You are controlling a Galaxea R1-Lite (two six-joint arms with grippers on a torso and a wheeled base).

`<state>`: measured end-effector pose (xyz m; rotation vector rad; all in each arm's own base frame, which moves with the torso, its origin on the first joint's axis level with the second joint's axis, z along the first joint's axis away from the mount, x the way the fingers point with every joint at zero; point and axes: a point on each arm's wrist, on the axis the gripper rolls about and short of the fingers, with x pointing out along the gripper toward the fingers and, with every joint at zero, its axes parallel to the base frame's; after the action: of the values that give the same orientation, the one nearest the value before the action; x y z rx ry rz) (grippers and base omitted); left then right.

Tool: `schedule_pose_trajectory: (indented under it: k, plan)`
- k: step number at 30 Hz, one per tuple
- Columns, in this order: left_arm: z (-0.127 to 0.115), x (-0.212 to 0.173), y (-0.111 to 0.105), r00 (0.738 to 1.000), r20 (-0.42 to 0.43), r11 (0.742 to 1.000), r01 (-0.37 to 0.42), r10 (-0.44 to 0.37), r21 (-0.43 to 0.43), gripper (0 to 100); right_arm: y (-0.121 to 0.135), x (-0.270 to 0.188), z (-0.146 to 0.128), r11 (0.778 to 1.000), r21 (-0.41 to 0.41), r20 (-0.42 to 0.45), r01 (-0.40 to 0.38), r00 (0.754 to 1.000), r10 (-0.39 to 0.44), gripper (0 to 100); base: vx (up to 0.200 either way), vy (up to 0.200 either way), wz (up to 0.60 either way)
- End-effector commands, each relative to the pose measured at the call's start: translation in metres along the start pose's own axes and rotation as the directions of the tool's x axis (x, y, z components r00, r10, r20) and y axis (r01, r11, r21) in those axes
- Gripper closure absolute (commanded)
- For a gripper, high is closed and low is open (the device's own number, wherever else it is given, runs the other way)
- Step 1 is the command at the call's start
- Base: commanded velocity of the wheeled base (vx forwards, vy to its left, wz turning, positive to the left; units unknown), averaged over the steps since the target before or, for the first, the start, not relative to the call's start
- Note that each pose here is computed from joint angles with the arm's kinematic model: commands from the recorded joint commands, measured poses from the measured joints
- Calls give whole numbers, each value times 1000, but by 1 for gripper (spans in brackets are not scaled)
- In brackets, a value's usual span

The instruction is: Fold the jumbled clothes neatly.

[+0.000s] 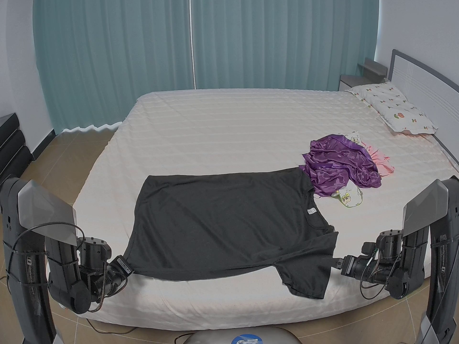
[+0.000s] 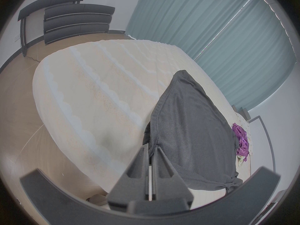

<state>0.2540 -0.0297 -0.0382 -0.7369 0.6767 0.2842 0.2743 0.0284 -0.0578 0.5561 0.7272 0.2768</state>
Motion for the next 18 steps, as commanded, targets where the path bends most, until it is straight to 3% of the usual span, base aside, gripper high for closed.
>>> schedule_pose_trajectory:
  k: [1, 18]
  plan:
    - [0, 0, 1, 1000, 0, 1000, -2, 2, -2, 100, 2, 5, -8, 1000, -13, -30, -5, 1000, 5, 0, 0, 0, 0]
    - [-1, 0, 1, 1000, -3, 1000, -3, 3, 1, 100, 15, 31, -9, 996, -57, -28, -75, 997, 74, 0, 0, 0, 0]
